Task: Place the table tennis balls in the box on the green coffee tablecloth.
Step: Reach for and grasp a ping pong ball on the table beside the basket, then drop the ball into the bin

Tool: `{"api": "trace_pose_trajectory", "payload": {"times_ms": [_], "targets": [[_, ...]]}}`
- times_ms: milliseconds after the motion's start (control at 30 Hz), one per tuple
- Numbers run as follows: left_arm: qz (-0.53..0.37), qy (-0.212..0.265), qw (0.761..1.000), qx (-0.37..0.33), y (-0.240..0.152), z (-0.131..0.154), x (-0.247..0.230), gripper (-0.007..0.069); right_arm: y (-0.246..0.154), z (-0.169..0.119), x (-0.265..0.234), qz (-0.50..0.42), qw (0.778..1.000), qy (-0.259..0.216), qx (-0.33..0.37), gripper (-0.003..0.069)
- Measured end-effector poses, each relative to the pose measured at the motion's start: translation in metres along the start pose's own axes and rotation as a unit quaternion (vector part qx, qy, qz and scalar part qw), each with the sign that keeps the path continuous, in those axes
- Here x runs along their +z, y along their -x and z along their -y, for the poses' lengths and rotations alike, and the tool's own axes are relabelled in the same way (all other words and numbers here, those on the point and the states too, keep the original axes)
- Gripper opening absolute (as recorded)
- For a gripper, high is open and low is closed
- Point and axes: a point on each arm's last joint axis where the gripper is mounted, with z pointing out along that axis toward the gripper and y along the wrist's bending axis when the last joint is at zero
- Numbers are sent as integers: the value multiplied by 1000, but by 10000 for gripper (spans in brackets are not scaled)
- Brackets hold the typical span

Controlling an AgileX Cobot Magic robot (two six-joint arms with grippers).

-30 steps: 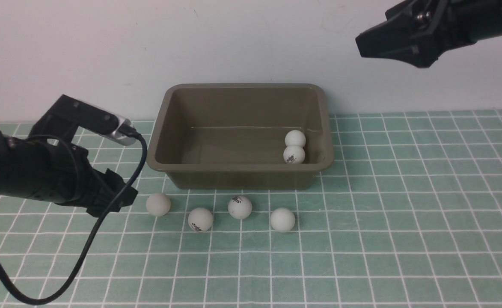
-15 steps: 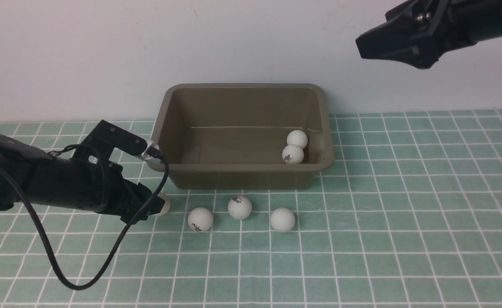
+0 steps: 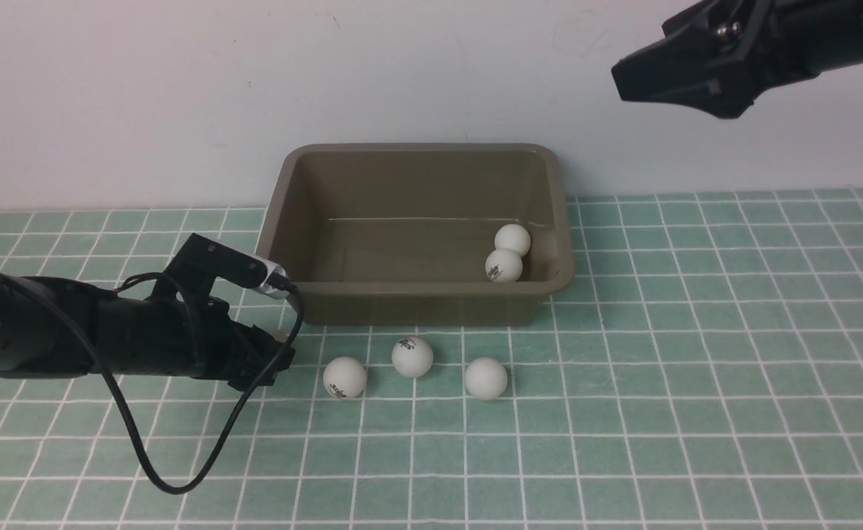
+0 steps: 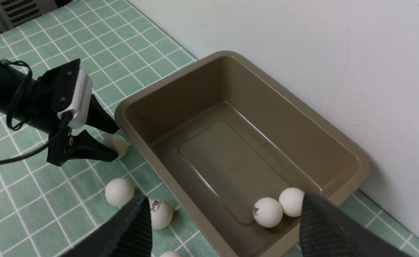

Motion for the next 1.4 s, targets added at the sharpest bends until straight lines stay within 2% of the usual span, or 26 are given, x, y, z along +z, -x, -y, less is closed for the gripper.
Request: {"api": "trace_pose_trajectory", "payload": {"times_ms": [100, 400, 533, 800, 967, 1133, 1233, 1300, 1400], "targets": [[-1, 5, 1000, -8, -2, -1, 3, 346, 0, 0, 0, 0, 1000, 0, 0, 503], [20, 28, 999, 24, 20, 3, -30, 346, 0, 0, 0, 0, 1000, 0, 0, 499], [27, 38, 999, 2, 32, 9, -58, 346, 0, 0, 0, -1, 1000, 0, -1, 488], [6, 0, 1000, -4, 39, 25, -86, 346, 0, 0, 0, -2, 1000, -1, -2, 472], [93, -11, 995, 20, 80, 22, -95, 346, 0, 0, 0, -2, 1000, -1, -2, 472], [172, -20, 984, 49, 118, 5, -73, 346, 0, 1, 0, -2, 1000, -2, -1, 472], [188, -61, 979, 49, 130, -3, -46, 346, 0, 1, 0, 0, 1000, -5, -1, 472], [171, -101, 980, 25, 132, -11, -19, 353, 0, 2, 0, 3, 1000, -10, -1, 472], [122, -110, 986, 4, 128, -18, -1, 403, 1, 3, 0, 5, 1000, -12, -1, 472]]}}
